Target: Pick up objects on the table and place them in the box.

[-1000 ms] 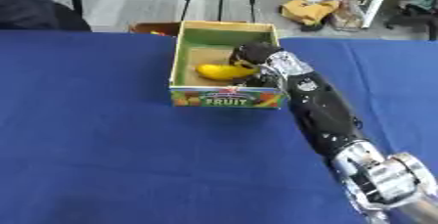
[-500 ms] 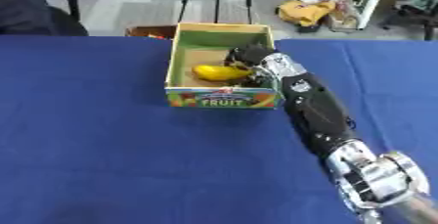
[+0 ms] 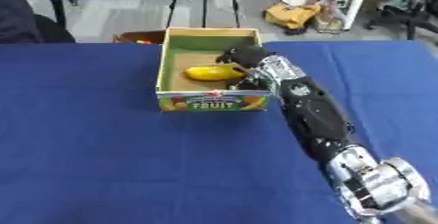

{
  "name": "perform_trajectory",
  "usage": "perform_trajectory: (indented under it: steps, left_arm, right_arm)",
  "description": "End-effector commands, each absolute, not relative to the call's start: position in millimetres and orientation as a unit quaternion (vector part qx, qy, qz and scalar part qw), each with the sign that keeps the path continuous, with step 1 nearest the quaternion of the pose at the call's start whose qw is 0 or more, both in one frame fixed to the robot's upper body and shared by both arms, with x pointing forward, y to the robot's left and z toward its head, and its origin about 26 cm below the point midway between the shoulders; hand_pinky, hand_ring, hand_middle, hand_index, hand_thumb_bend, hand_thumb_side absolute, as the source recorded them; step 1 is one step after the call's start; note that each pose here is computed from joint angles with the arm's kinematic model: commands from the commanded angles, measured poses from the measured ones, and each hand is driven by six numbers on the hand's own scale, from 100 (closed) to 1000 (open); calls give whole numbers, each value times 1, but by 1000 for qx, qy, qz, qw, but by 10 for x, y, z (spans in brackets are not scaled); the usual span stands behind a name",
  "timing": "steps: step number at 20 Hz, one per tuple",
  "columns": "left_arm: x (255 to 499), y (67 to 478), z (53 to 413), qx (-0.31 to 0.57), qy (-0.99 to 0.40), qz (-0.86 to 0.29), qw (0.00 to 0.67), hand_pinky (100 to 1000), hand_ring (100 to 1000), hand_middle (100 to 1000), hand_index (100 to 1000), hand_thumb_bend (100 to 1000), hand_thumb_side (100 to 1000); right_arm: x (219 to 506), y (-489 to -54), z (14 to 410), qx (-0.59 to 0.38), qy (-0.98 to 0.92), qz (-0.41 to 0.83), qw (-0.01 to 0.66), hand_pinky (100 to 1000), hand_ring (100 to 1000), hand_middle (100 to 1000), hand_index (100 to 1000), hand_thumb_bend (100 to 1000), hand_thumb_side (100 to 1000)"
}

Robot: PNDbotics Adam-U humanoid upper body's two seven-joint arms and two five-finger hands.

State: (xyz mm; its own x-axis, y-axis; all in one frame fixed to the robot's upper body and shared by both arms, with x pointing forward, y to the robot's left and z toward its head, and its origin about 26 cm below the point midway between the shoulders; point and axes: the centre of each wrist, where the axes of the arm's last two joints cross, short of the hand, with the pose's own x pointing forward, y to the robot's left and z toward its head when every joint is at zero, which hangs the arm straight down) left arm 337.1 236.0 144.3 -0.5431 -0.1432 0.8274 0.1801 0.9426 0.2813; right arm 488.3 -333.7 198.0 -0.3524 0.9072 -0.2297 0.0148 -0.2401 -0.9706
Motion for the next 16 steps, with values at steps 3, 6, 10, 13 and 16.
perform_trajectory:
  steps: [3, 6, 10, 13, 16]
  left_arm:
    - [3352, 2475, 1515, 12, -867, -170, 469, 546, 557, 572, 725, 563, 814]
    - [3350, 2513, 1489, 20, -865, -168, 472, 546, 557, 572, 724, 563, 815]
    - [3348, 2542, 1457, 26, -863, -165, 476, 546, 556, 571, 724, 562, 816]
    - [3348, 2560, 1441, 30, -863, -162, 478, 546, 556, 571, 724, 561, 816]
    - [3349, 2574, 1430, 33, -863, -158, 478, 547, 557, 572, 724, 560, 817]
  right_arm:
    - [4733, -3553, 2593, -464, -571, 598, 319, 740, 845, 811, 957, 100, 222]
    - [4591, -3633, 2824, -466, -597, 585, 291, 744, 843, 811, 957, 100, 217]
    - [4356, -3753, 2986, -474, -619, 570, 257, 739, 840, 808, 950, 100, 184]
    - [4141, -3804, 2997, -472, -637, 561, 236, 734, 838, 805, 941, 100, 166]
    - [3930, -3808, 2929, -463, -663, 542, 229, 713, 828, 790, 907, 100, 104]
